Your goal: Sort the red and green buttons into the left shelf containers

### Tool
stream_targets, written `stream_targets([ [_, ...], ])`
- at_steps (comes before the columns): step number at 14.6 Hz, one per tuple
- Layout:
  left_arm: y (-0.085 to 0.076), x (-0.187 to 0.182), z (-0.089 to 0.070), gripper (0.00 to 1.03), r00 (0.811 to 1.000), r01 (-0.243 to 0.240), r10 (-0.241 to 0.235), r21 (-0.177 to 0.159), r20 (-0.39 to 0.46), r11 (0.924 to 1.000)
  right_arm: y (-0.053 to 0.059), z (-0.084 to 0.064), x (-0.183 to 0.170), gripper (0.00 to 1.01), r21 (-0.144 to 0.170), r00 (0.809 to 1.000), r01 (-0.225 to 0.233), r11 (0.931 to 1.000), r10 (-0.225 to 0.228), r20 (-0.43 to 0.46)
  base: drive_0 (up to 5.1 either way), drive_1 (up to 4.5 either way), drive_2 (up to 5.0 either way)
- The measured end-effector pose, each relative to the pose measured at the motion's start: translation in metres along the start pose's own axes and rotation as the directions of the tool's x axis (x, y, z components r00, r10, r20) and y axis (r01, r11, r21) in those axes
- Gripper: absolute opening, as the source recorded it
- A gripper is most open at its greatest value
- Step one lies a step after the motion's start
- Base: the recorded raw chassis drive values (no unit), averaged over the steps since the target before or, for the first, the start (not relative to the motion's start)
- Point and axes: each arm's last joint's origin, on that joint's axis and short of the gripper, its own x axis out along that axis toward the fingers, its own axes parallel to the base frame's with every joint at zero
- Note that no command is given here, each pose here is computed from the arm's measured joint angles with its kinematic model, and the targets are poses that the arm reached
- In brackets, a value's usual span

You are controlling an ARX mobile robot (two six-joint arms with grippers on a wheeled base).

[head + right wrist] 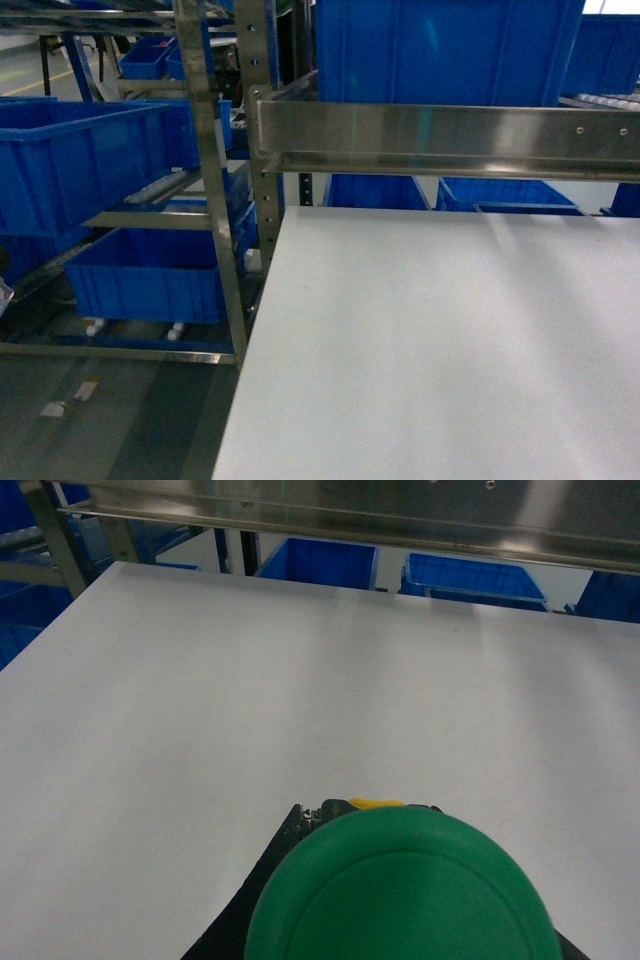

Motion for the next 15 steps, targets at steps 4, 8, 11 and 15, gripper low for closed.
stream_targets([
  [4,0.0001,0.0,0.0003,0.29,1.0,-0.002,0.002,0.0,0.003,1.0,0.0,0.0001,0.0,0.26,0.0,1.0,0.0,1.0,0.0,0.001,-5.1,2.3,2.3],
  [8,0.0,0.0,0.0,0.29,1.0,-0.001,0.001,0.0,0.0,1.0,0.0,-0.0001,0.0,0.26,0.0,1.0,0.0,1.0,0.0,-0.001,-5.1,2.3,2.3],
  [11,0.0003,0.0,-0.0002,0.29,1.0,-0.004,0.004,0.0,-0.002,1.0,-0.0001,0.0003,0.0,0.26,-0.001,1.0,0.0,1.0,0.0,0.003,-5.1,2.3,2.3],
  [15,-0.0004,0.0,-0.0001,0.29,1.0,0.002,-0.002,0.001,-0.001,1.0,0.0,0.0001,0.0,0.26,0.0,1.0,0.0,1.0,0.0,0.001,-5.1,2.3,2.3],
])
